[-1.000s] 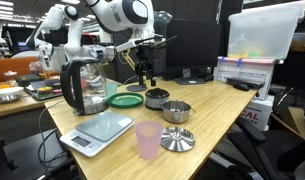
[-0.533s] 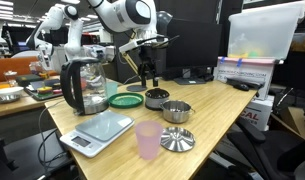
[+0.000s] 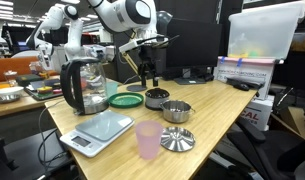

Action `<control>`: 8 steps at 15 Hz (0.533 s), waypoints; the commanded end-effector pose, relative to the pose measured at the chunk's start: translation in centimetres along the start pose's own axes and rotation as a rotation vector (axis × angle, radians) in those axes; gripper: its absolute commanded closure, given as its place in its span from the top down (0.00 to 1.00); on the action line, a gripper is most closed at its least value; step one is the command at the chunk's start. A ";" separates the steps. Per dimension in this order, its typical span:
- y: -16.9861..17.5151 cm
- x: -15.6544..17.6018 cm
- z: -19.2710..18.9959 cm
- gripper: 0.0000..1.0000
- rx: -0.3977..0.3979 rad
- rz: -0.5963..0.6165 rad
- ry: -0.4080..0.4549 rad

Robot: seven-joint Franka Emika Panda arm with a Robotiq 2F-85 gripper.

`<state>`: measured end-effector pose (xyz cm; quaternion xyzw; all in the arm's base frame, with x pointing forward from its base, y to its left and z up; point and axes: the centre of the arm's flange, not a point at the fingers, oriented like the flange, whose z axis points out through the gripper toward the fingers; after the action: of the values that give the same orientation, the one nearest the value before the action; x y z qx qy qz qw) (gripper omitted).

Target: Put the silver pot on the scale and then cover it with the silver lid

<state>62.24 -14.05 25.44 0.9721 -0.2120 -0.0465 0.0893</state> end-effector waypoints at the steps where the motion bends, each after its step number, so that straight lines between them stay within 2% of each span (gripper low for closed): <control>1: 0.4 0.7 1.0 1.00 -0.001 0.036 -0.021; 8: 4.3 3.0 5.9 1.00 -0.025 0.155 -0.077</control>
<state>61.16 -18.48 21.14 0.9552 -0.2659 -0.0758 0.1055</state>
